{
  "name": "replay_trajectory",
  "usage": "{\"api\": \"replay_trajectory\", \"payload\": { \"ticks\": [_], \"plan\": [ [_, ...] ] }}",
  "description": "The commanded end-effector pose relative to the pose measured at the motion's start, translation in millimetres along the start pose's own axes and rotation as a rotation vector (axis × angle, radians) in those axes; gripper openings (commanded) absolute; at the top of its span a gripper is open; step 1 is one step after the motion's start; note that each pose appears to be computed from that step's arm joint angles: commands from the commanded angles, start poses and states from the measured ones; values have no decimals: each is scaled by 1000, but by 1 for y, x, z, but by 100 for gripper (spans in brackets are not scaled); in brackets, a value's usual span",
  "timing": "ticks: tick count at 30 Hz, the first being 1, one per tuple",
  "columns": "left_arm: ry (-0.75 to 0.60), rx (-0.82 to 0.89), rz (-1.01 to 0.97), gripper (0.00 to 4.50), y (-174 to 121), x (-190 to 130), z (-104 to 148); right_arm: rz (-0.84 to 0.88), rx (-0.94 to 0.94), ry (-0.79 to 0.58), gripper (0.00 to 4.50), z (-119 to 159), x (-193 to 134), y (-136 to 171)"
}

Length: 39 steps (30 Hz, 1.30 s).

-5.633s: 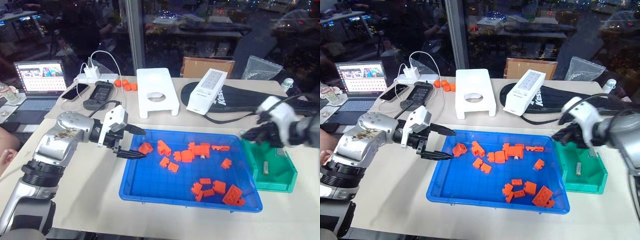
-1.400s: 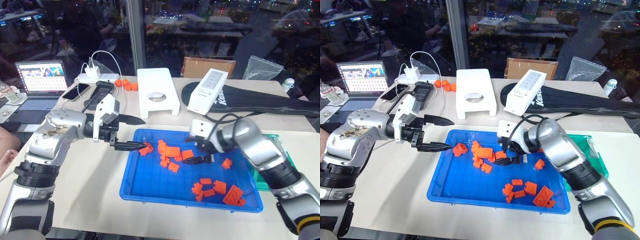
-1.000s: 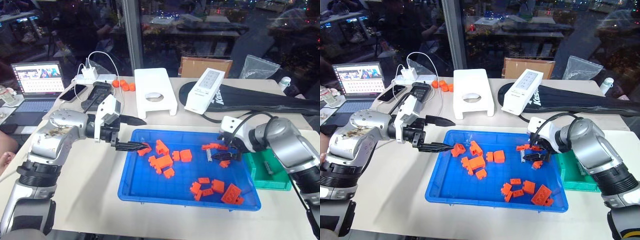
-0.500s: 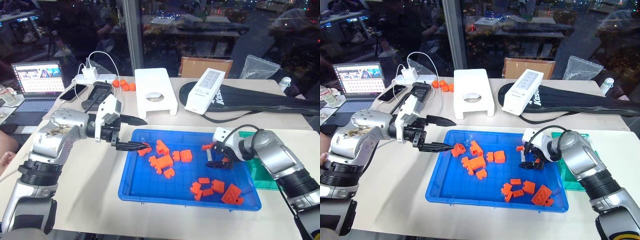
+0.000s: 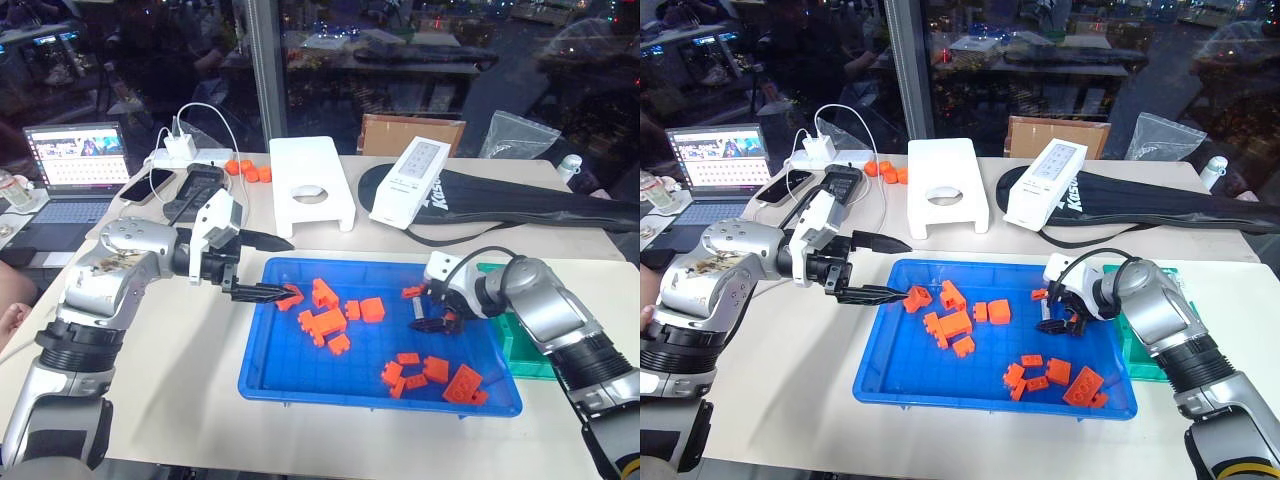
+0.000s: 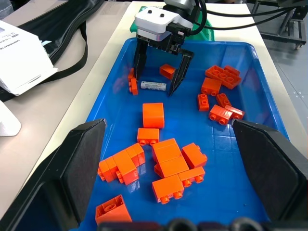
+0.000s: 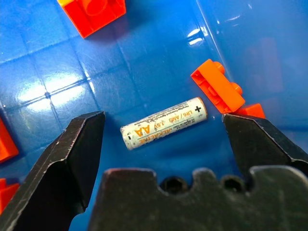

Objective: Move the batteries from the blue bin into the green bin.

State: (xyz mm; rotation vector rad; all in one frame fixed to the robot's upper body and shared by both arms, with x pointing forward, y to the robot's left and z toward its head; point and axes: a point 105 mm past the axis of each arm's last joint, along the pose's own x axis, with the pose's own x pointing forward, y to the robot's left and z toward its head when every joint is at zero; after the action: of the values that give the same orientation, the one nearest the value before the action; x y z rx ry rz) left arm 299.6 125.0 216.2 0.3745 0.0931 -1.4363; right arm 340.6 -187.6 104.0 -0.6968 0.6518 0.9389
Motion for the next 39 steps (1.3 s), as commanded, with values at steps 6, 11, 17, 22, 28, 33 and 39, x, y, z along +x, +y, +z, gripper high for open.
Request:
{"api": "replay_trajectory", "payload": {
  "ticks": [6, 11, 17, 22, 28, 33, 39],
  "plan": [
    [7, 50, 6, 450, -1, -2, 8, -6, -2, -14, 243, 4, -7, -2],
    [7, 51, 5, 450, 0, -2, 7, -15, -7, -45, 242, 15, -17, -4],
    [3, 51, -1, 450, 0, 0, 7, -58, 0, -155, 238, 44, -59, -12],
    [-4, 53, -11, 450, 2, 5, 6, -120, 11, -165, 185, 45, -91, -18],
    [-10, 56, -23, 450, 3, 8, 6, -172, 48, -154, 3, 38, -112, -21],
    [-12, 58, -31, 450, 3, 8, 7, -156, 74, -158, 3, 36, -116, -13],
    [-11, 55, -34, 450, 2, 9, 6, -15, 90, -63, 30, 21, -106, 17]
  ]
}}
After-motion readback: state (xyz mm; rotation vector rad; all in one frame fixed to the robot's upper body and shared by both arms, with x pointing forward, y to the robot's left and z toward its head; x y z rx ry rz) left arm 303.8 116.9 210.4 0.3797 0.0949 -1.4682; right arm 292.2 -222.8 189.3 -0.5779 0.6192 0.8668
